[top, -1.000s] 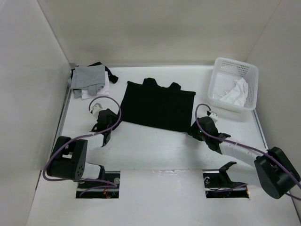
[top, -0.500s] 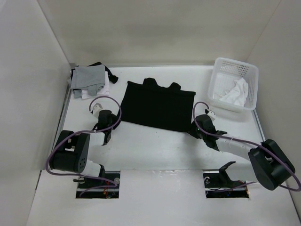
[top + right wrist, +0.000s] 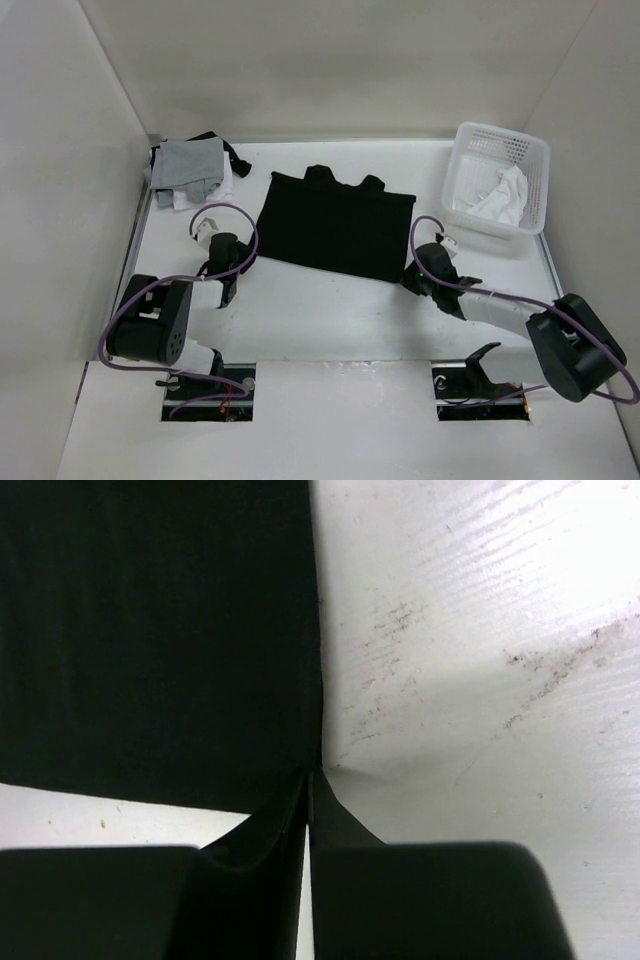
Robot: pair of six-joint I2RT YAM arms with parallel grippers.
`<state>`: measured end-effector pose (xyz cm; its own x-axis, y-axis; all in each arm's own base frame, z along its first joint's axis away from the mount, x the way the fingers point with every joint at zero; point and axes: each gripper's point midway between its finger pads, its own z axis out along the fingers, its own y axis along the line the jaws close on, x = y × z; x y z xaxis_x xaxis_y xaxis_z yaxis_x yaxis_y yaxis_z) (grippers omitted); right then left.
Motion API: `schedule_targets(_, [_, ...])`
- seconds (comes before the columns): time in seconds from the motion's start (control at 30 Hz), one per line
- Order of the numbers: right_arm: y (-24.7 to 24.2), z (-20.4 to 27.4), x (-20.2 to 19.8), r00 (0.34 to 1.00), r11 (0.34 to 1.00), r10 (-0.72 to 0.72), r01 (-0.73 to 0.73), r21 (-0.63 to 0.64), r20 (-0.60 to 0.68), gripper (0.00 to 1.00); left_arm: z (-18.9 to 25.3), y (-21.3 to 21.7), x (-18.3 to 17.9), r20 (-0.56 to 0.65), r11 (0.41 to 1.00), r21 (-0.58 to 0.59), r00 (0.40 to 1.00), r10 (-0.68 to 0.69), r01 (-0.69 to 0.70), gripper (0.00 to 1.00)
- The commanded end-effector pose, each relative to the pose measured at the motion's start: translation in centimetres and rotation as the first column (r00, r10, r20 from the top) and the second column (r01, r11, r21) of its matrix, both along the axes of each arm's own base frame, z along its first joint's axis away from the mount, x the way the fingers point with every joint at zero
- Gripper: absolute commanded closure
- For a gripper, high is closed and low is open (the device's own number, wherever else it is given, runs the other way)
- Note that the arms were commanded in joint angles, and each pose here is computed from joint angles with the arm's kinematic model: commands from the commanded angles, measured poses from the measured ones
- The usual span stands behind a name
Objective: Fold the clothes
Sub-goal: Fold the tank top
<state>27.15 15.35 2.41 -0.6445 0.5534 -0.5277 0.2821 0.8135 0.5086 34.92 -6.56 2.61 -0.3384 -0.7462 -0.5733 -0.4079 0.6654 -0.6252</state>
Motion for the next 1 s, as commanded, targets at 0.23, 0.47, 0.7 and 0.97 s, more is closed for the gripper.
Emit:
schedule_targets(0.23, [1.3,10.1,-1.8,0.963,0.996,0.082,-0.090,0.022,0.257,0.99,14.6,0.5,-2.4,0.362,1.000,-0.028,0.932,0.008,0.002,1.00])
schedule_targets(0.47, [-1.4,24.8,-8.2,0.857,0.983,0.163,-0.184,-0.004,0.488,0.99,31.5,2.9,-11.2,0.643,0.998,0.045,0.766,-0.001,-0.037,1.00])
schedule_targets(0.7, [-2.2,32.6,-12.7,0.784,0.942,0.205,-0.321,0.100,0.586,0.99,39.0,4.3,-17.4,0.741,0.999,0.035,0.671,-0.007,-0.028,1.00])
schedule_targets(0.97, [2.6,27.2,-9.0,0.816,0.942,0.309,-0.332,-0.042,0.489,0.98,29.8,2.3,-11.9,0.567,0.998,0.069,0.823,-0.041,0.003,1.00])
